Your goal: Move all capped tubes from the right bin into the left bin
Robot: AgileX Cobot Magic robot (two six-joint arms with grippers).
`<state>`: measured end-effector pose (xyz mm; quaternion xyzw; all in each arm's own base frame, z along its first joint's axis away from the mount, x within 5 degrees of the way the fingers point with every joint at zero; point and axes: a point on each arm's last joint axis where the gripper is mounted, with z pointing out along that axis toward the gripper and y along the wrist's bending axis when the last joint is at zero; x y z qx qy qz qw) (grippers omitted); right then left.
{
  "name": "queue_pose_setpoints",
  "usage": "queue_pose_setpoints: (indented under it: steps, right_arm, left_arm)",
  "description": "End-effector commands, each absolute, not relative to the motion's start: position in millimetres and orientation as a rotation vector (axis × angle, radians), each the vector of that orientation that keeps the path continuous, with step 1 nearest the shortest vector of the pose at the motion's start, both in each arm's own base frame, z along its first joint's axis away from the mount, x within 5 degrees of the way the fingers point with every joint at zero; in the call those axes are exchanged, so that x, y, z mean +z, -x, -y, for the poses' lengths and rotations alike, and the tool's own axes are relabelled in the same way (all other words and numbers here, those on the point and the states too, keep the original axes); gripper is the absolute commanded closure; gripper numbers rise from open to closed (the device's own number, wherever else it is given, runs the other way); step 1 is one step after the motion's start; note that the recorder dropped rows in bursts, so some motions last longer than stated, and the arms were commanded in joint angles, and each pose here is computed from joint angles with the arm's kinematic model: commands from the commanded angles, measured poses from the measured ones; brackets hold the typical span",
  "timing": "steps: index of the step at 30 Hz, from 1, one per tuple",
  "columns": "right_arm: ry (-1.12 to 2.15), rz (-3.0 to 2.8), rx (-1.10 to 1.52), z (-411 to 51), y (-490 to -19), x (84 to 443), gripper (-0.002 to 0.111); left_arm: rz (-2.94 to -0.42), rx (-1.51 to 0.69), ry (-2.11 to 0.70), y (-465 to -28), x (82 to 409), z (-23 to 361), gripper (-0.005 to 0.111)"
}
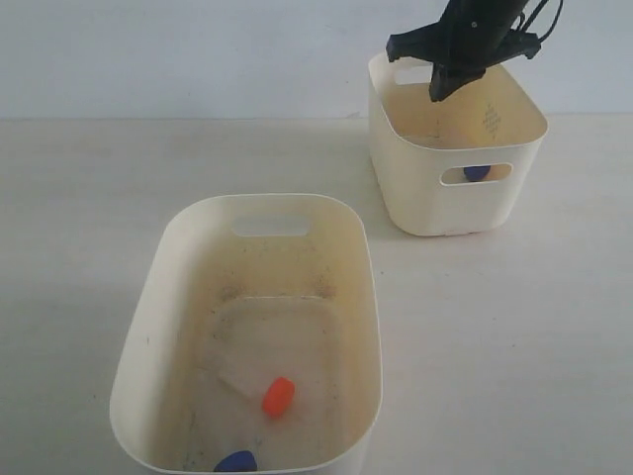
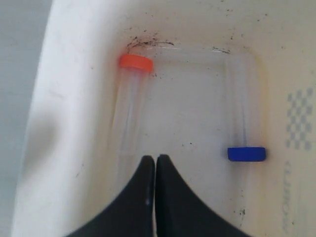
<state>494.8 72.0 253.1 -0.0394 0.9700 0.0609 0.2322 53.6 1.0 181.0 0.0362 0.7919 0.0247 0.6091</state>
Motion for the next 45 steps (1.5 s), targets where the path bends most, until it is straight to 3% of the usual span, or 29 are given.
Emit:
queue_pose_setpoints:
  steps: [1,27,45]
  right_arm:
    - [0.081,-2.690,0.176,-71.1,-502.2,235.4,0.109]
    - [0.022,-2.686,0.190,-58.5,-508.4,225.4,0.109]
    - [0.013,-2.799,0.200,-60.1,-513.5,179.3,0.109]
  left_arm:
    - [-1.821,0.038,-0.069,-53.6,182.7,-0.6,0.102]
    - [-1.821,0.038,-0.069,-53.6,182.7,-0.6,0.102]
    - [-1.821,0.038,-0.069,-53.6,182.7,-0.6,0.102]
